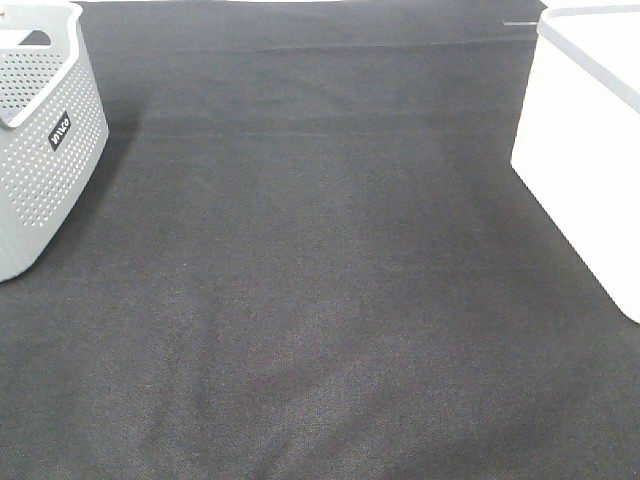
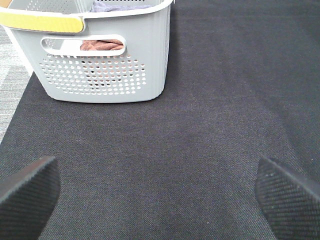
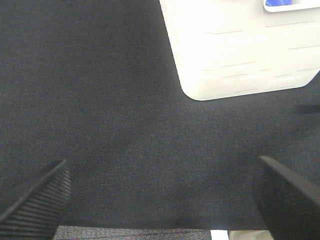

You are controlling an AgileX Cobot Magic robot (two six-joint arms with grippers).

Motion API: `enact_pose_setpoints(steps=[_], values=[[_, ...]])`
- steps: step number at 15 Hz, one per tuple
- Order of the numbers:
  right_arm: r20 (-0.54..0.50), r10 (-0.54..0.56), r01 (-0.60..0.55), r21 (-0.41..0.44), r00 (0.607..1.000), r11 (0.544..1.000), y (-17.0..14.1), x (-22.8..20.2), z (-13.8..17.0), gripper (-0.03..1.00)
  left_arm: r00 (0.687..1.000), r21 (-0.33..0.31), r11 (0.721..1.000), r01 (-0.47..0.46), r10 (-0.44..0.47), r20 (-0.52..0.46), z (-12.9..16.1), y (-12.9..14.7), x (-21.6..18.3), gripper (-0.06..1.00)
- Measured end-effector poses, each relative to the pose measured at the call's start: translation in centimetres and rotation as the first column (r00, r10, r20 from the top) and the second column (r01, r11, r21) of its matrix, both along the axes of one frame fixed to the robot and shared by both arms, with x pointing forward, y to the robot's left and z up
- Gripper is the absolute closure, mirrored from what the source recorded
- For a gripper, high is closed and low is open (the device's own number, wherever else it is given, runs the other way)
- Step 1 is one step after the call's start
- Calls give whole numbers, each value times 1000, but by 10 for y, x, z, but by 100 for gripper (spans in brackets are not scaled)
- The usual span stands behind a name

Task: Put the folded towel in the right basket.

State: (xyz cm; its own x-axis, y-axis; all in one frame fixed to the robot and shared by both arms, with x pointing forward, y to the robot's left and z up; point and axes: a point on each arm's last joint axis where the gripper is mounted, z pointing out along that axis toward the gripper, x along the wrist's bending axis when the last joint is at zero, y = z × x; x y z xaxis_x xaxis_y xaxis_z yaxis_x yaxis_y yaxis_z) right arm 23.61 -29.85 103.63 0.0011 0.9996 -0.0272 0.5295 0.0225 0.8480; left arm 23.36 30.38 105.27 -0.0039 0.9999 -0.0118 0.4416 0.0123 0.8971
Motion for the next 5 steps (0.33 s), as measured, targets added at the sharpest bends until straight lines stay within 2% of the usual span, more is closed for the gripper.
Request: enact_pose_setpoints(steps=[5], values=[[0, 0, 0, 0, 1000, 1000, 0, 0, 0, 2, 1000, 1, 1000, 0, 0, 0, 0, 0, 0, -4]])
